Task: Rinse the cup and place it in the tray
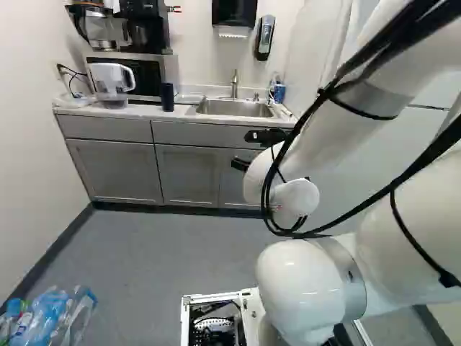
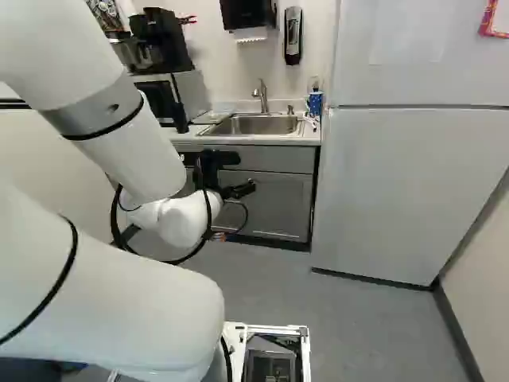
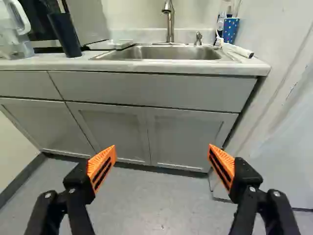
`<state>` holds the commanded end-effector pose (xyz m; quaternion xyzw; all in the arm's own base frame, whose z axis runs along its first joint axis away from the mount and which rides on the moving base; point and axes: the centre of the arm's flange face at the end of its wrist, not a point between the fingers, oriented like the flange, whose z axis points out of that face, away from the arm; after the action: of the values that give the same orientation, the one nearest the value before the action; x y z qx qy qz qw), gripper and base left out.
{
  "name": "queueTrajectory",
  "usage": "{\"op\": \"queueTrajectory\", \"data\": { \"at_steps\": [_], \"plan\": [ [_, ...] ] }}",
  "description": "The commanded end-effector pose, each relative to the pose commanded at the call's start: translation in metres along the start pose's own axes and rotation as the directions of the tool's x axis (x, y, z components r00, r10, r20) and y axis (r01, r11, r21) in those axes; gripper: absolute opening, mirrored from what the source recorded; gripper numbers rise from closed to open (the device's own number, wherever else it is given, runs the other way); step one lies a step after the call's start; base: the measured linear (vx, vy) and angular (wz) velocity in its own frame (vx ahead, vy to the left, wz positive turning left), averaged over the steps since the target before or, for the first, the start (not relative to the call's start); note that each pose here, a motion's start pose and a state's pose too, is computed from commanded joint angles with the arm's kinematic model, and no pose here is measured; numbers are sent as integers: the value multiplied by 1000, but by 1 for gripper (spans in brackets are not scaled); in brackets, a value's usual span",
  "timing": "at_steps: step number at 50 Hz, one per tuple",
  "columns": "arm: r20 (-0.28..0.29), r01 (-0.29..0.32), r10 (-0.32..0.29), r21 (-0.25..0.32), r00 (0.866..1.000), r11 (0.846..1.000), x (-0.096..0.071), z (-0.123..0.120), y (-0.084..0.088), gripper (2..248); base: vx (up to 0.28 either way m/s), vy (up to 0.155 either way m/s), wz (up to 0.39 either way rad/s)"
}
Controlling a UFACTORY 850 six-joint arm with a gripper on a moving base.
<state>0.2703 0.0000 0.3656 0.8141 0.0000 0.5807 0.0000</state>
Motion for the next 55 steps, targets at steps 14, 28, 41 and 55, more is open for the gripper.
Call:
{"op": "queueTrajectory", "data": {
  "at_steps": [14, 28, 41, 55],
  "plan": [
    [-43, 0, 0, 0, 999, 1000, 26, 17, 0, 247, 0, 0, 0],
    [-79, 0, 0, 0, 997, 1000, 42, 22, 0, 247, 0, 0, 0],
    [-111, 0, 0, 0, 994, 1000, 59, 29, 0, 247, 0, 0, 0],
    [-129, 0, 0, 0, 992, 1000, 78, 41, 0, 247, 0, 0, 0]
  ]
}}
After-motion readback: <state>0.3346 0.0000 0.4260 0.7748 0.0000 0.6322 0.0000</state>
